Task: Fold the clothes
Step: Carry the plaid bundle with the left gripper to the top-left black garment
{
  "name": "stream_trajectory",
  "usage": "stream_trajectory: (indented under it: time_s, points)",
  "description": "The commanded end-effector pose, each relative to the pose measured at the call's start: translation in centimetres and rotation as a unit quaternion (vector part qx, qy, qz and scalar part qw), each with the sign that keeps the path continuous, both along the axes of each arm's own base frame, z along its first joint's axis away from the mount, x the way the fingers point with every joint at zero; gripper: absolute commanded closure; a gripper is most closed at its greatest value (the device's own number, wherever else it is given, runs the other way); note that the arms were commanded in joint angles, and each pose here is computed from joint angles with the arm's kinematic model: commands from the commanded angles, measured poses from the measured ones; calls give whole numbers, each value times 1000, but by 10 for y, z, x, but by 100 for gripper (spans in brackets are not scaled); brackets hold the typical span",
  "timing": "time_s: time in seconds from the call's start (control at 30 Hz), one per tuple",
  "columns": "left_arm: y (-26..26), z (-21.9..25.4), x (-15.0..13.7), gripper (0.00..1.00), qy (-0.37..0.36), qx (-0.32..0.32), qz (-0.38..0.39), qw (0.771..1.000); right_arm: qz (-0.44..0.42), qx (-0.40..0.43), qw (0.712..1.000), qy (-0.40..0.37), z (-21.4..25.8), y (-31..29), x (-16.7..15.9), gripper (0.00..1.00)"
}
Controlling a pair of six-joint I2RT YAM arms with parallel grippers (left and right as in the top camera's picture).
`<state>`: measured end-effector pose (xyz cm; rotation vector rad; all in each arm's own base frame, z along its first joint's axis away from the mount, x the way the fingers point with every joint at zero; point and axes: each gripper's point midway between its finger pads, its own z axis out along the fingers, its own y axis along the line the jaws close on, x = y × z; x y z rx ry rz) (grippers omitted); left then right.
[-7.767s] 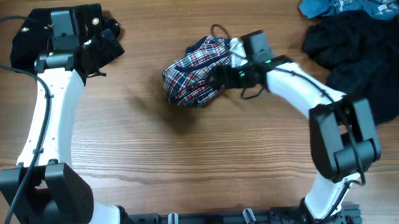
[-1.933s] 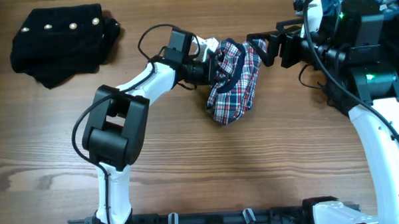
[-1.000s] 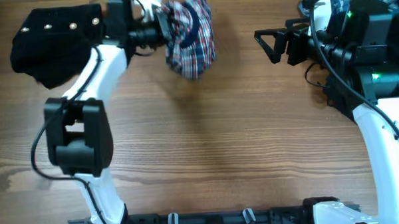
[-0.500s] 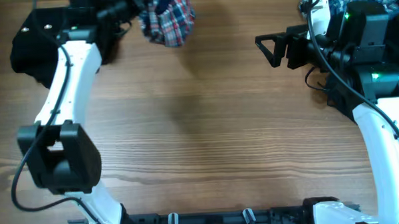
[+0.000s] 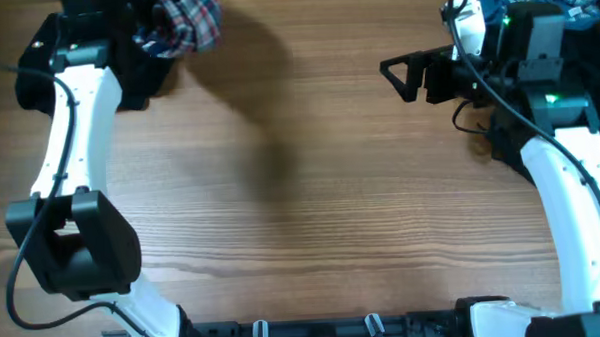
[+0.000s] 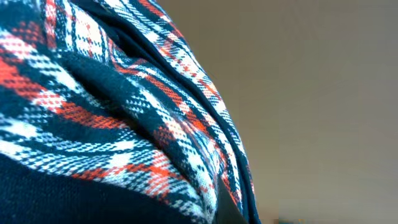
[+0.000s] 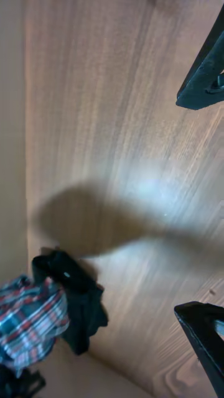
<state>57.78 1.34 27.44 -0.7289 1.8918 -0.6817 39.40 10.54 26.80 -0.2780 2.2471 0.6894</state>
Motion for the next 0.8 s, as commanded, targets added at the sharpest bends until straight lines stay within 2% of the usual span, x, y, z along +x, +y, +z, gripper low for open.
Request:
stream_trajectory:
  time_s: [0.0, 0.17, 0.33, 0.6, 0.77]
  points:
    - [59, 46, -6, 96, -50, 13, 80, 995, -3, -12, 1000, 18, -18, -3, 7, 0]
    - [120, 51, -12, 96, -67, 18, 132, 989, -3, -13, 1000, 25, -27, -3, 12, 0]
    - [153, 43, -5, 96, -84, 17, 159, 984, 25, -31, 999, 4, -27, -1, 13, 0]
    - [165, -9, 30, 96, -92, -39, 179, 979, 44, -34, 998, -7, -26, 2, 11, 0]
    - [173, -23, 41, 96, -107, -33, 192, 975, 48, -38, 998, -10, -26, 2, 11, 0]
